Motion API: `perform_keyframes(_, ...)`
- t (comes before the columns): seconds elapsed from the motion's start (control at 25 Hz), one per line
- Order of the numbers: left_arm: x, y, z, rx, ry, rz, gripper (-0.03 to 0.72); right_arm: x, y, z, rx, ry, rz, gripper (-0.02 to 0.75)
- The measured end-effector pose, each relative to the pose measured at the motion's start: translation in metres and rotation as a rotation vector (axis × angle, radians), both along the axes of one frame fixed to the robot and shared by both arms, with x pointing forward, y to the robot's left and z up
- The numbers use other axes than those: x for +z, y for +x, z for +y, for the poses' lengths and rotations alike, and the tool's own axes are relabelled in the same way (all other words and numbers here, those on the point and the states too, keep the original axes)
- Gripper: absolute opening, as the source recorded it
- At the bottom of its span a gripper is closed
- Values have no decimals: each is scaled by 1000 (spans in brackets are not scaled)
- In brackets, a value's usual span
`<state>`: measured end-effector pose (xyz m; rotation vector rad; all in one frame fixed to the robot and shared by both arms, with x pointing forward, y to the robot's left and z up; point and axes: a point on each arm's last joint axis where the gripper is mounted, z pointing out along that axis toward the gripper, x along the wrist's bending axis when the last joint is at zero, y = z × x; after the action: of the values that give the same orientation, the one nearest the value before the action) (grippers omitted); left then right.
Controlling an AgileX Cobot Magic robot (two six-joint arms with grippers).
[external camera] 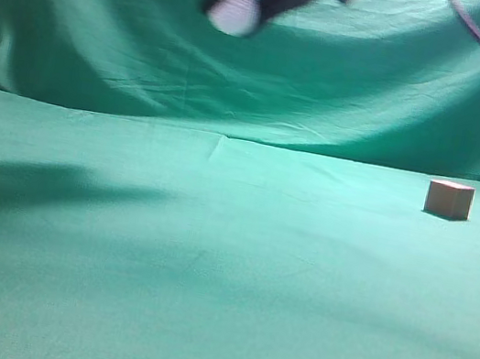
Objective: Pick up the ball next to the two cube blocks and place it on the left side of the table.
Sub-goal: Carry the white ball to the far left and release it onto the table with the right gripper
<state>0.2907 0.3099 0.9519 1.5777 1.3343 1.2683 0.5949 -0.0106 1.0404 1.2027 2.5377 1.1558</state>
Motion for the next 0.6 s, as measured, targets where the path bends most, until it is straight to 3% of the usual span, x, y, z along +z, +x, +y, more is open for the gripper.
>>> perform_keyframes(0.16,0,0,0,0,0,0,0,-11,-5,70,103,63,-61,310)
perform_keyframes(0.28,0,0,0,0,0,0,0,-38,-10,115,158,84,-79,310)
perform_keyframes(0.44,0,0,0,0,0,0,0,-72,-18,158,196,114,-121,310)
perform_keyframes(0.6,0,0,0,0,0,0,0,-101,-24,180,194,141,-171,310)
